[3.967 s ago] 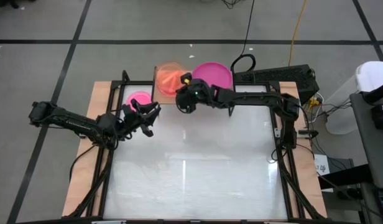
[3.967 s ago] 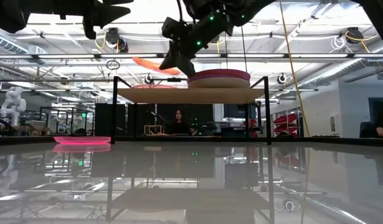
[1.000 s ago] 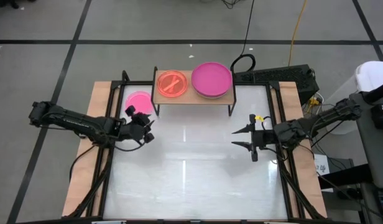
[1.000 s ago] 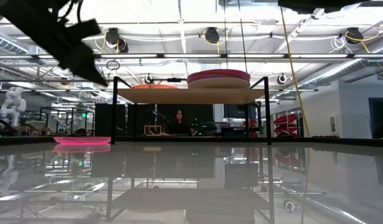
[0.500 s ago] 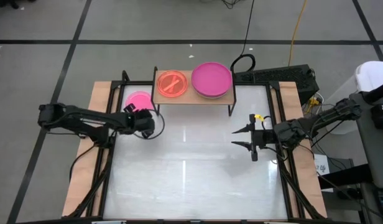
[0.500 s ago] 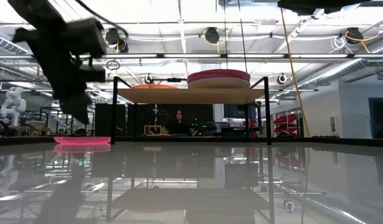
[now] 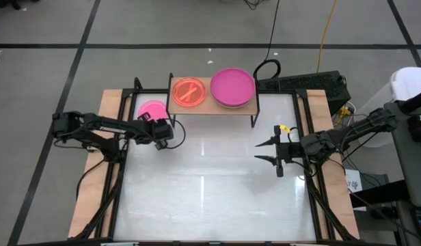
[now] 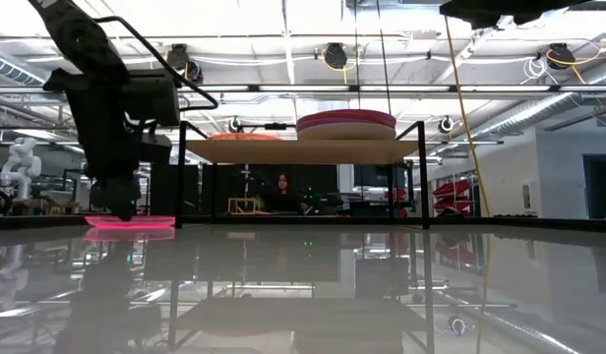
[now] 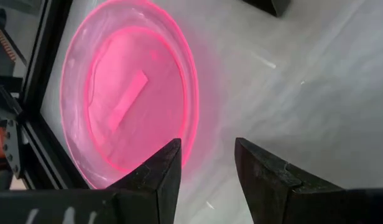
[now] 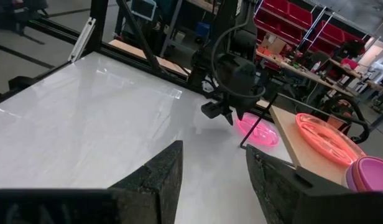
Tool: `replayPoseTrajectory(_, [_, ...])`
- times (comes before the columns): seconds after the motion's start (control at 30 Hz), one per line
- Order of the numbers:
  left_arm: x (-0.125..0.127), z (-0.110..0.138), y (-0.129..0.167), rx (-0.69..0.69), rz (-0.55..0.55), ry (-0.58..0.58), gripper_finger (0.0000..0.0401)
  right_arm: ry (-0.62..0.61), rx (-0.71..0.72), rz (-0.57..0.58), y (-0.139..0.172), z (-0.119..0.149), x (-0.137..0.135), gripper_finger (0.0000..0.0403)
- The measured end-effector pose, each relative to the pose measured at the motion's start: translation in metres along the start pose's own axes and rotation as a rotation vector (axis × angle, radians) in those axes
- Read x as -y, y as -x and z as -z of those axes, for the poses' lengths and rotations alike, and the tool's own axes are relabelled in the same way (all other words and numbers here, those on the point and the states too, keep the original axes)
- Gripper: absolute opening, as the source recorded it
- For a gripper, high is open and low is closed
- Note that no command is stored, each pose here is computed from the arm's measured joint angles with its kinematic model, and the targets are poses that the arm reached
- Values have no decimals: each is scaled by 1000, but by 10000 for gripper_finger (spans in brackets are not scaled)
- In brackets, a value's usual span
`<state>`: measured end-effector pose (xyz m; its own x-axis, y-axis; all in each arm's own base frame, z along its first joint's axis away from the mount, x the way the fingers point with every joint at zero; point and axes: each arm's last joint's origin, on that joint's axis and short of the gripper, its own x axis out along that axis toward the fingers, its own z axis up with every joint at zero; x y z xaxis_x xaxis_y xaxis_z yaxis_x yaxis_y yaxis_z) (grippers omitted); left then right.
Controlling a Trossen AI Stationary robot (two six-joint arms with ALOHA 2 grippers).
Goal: Place and stack plates onto a shelf
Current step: Stack the pink transparent plate on top of the green transparent plate on the shelf
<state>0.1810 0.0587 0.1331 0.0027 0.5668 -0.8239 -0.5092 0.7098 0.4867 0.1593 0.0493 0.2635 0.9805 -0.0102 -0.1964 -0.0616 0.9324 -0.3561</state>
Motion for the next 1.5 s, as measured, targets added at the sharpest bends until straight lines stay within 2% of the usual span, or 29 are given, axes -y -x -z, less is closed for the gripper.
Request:
replayPoseTrajectory(0.2, [-7,-5,-5,10,-4,15,157,-7,0,0,0,0,0,157])
replayPoseTrajectory(0.33, [-9,-6,-9,10,48,23,157,-10,-8,-3,-1,5,-2,157])
replayPoseTrajectory(0.67, [-15,6,-23,-15,31,79,155,-11,-9,-3,-1,7,-3,157])
replayPoseTrajectory(0.8, [-15,6,-23,-14,31,81,120,-10,-8,-3,-1,7,-3,157])
replayPoseTrajectory(1.03, [-14,5,-24,-2,44,97,13,-9,-5,-2,-1,7,-3,157])
replayPoseTrajectory(1.23, [-12,5,-22,-2,55,83,6,-9,-5,-2,-1,7,-3,157])
replayPoseTrajectory(1.37, [-12,0,-12,-55,68,68,5,-9,-6,-2,-1,7,-3,157])
replayPoseTrajectory(1.5, [-15,-12,4,-60,16,88,4,-10,-6,-2,-1,7,-3,157])
